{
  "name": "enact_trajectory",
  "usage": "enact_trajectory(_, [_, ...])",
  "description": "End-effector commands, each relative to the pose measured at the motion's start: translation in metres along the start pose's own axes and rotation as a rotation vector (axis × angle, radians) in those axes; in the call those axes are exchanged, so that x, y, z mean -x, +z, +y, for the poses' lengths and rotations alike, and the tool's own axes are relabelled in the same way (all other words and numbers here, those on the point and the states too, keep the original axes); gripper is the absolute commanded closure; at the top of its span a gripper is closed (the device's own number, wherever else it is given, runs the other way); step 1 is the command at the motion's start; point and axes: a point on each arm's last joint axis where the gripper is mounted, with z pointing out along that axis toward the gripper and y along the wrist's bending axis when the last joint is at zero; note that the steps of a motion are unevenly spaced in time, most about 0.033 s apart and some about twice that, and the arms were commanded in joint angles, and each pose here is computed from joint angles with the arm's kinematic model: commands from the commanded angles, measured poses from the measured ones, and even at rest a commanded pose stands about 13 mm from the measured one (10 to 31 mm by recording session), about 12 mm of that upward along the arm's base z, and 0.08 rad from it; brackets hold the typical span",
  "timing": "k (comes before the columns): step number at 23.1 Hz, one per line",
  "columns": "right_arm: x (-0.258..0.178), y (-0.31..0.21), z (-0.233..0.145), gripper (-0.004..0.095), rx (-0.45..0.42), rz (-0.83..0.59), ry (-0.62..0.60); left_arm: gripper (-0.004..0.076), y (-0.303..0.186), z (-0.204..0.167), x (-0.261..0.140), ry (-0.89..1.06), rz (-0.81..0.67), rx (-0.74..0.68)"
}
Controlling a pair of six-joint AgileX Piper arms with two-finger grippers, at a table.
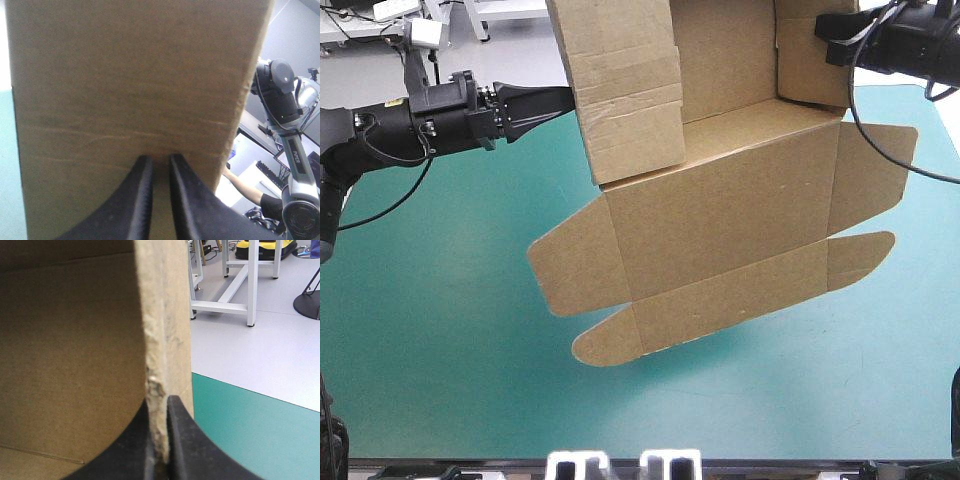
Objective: Fold the box
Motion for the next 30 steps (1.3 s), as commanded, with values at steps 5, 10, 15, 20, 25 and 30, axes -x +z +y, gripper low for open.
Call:
enact_trajectory(5, [0.019,-0.018,0.013,0.0931,-0.014,-0.135,0.005,0.0458,-0.005,-0.03,0.002,0.038,0.008,-0.091])
enact_trajectory(10, [0.019,-0.018,0.013,0.0931,-0.018,-0.132,0.009,0.0458,-0.005,-0.029,0.001,0.039,0.009,-0.089])
enact_trajectory(15, [0.018,-0.017,0.011,0.0931,-0.033,-0.124,0.01,0.0458,-0.005,-0.029,0.001,0.039,0.009,-0.089])
enact_trajectory(20, [0.015,-0.009,0.016,0.0931,-0.029,-0.097,-0.002,0.0458,-0.005,-0.028,0.001,0.043,0.012,-0.072])
enact_trajectory(25, [0.014,0.004,0.031,0.0931,-0.016,-0.094,-0.012,0.0458,-0.005,-0.014,-0.003,0.085,0.059,0.08])
enact_trajectory(30, [0.012,0.009,0.041,0.0931,0.014,-0.083,-0.007,0.0458,-0.007,-0.002,0.001,0.088,0.03,0.212])
